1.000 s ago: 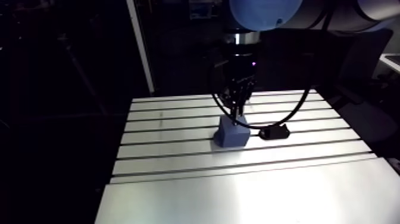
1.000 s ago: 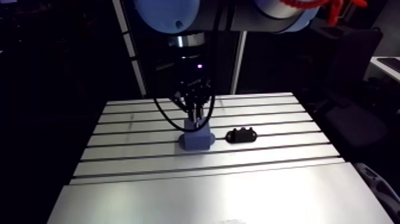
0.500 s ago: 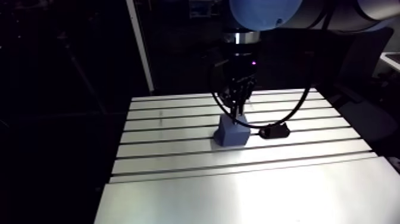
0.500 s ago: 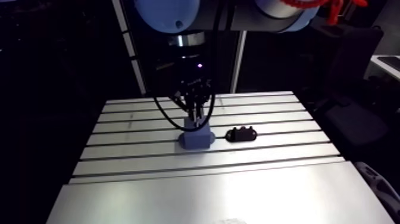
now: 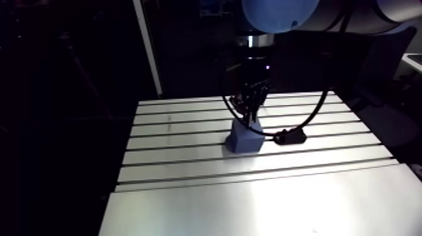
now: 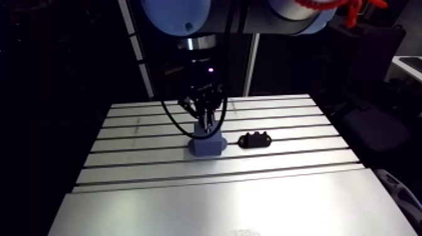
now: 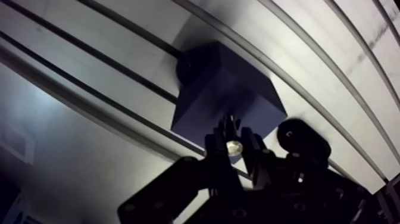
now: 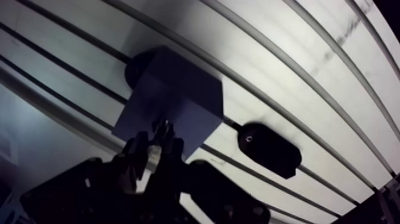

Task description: Pick up the M10 bolt and insert it into the hex recess until seated.

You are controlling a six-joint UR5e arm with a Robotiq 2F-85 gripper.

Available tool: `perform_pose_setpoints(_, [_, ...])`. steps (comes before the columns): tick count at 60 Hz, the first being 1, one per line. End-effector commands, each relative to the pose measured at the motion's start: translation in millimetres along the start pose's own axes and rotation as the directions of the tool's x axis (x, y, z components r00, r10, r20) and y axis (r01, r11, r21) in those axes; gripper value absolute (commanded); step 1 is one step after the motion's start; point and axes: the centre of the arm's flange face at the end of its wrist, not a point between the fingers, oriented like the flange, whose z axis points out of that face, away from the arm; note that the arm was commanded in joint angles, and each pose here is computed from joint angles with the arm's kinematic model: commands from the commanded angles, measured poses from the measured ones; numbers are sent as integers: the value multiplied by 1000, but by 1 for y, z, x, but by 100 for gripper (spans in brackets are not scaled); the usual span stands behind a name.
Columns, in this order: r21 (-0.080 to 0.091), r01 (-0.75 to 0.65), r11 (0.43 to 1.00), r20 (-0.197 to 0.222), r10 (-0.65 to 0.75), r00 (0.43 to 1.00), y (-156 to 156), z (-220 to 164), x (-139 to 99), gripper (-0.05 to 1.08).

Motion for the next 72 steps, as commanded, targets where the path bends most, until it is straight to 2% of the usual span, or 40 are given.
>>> perform_pose_setpoints(1, [-4, -1, 1000, -5, 1, 1000, 0, -1, 0, 3])
perform_pose_setpoints(3, [-5, -2, 1000, -3, 2, 1000, 0, 0, 0, 0])
perform_pose_setpoints(22, [-25, -21, 999, -27, 20, 999, 2, -3, 1, 0])
perform_pose_setpoints(48, [-30, -33, 999, -42, 32, 999, 0, -8, 1, 0])
perform_pose_setpoints(49, [-37, -39, 999, -50, 37, 998, -1, -10, 2, 0])
perform_pose_setpoints(50, [-37, -39, 999, -50, 37, 998, -1, -10, 2, 0])
perform_pose_setpoints(51, [-46, -52, 998, -59, 49, 997, -1, -12, 2, 0])
perform_pose_setpoints(52, [-46, -52, 998, -59, 49, 997, -1, -12, 2, 0])
perform_pose_setpoints(54, [-69, -92, 993, -98, 85, 992, 0, -23, 2, 0])
perform_pose_setpoints(55, [-69, -92, 993, -98, 85, 992, 0, -23, 2, 0])
perform_pose_setpoints(58, [-84, -120, 989, -128, 108, 986, 0, -34, 0, 0])
perform_pose_setpoints(62, [-92, -144, 985, -149, 129, 980, -1, -48, -4, 0])
perform_pose_setpoints(65, [-92, -180, 979, -161, 163, 973, 0, -56, -6, 0])
perform_pose_setpoints(66, [-84, -230, 969, -167, 214, 962, 1, -63, -8, 1])
perform_pose_setpoints(67, [-84, -230, 969, -167, 214, 962, 1, -63, -8, 1])
perform_pose_setpoints(69, [-60, -317, 946, -153, 305, 940, 2, -72, -12, 1])
perform_pose_setpoints(70, [-60, -317, 946, -153, 305, 940, 2, -72, -12, 1])
perform_pose_setpoints(71, [-48, -356, 933, -141, 346, 928, 1, -75, -14, 1])
perform_pose_setpoints(72, [-48, -356, 933, -141, 346, 928, 1, -75, -14, 1])
